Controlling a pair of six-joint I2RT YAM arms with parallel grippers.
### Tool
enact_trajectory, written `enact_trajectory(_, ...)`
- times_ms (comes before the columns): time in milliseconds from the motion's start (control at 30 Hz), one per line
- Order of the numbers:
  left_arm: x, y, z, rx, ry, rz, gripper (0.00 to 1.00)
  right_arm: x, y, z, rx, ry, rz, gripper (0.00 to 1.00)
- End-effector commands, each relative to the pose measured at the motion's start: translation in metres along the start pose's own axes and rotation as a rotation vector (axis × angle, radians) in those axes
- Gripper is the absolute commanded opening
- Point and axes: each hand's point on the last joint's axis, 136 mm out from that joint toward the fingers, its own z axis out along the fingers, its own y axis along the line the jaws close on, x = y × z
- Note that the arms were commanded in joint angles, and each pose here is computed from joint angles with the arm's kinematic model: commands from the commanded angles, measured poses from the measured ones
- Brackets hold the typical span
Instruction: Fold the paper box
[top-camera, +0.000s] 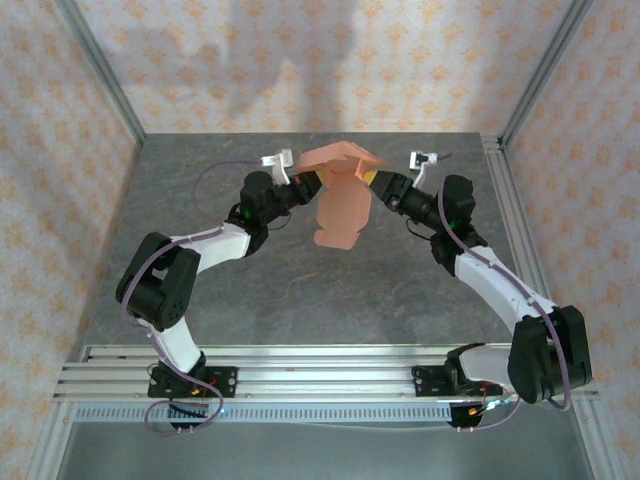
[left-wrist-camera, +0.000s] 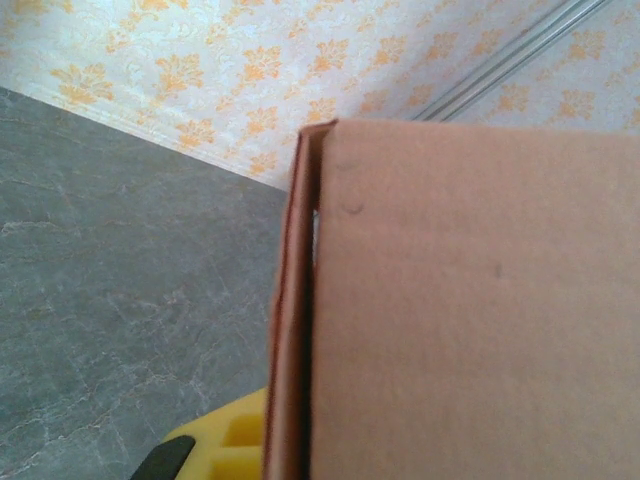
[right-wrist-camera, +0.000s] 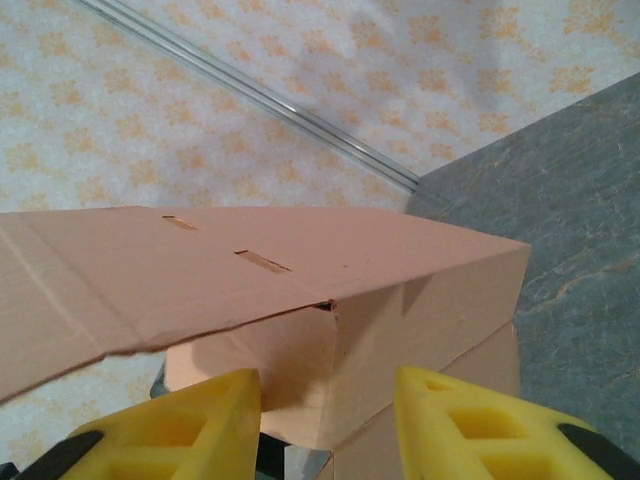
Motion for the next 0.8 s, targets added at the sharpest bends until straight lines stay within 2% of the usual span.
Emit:
enact_trajectory(0, -0.013, -0.009, 0.004, 0.021, -0.028, 0.036, 0.00, -0.010, 0.007, 0.004, -0.013, -0.028, -0.036, 0.35)
enact_trajectory(267, 0.001, 0.000, 0.005, -0.044, 0.021, 0.109, 0.00, -0.009, -0.002, 0.002, 0.036, -0.036, -0.028, 0.00)
enact_trajectory(400, 0.009, 0.007, 0.002, -0.112, 0.046, 0.172, 0.00, -0.007, -0.008, 0.000, 0.067, -0.031, -0.031, 0.00)
enact_trajectory(467, 0.009, 0.008, 0.001, -0.122, 0.041, 0.176, 0.00, -0.006, -0.012, 0.000, 0.091, -0.031, -0.032, 0.24)
enact_trajectory(500, 0.008, 0.008, 0.001, -0.125, 0.039, 0.176, 0.00, -0.006, -0.014, -0.001, 0.098, -0.035, -0.034, 0.30)
enact_trajectory(533, 0.008, 0.008, 0.001, -0.125, 0.038, 0.175, 0.00, -0.006, -0.016, -0.001, 0.107, -0.037, -0.033, 0.30)
enact_trajectory(667, 0.008, 0.009, 0.003, -0.125, 0.039, 0.174, 0.00, -0.006, -0.020, -0.001, 0.122, -0.039, -0.032, 0.00)
enact_trajectory(767, 0.008, 0.011, 0.003, -0.129, 0.038, 0.171, 0.00, -0.006, -0.023, -0.003, 0.145, -0.044, -0.042, 0.00)
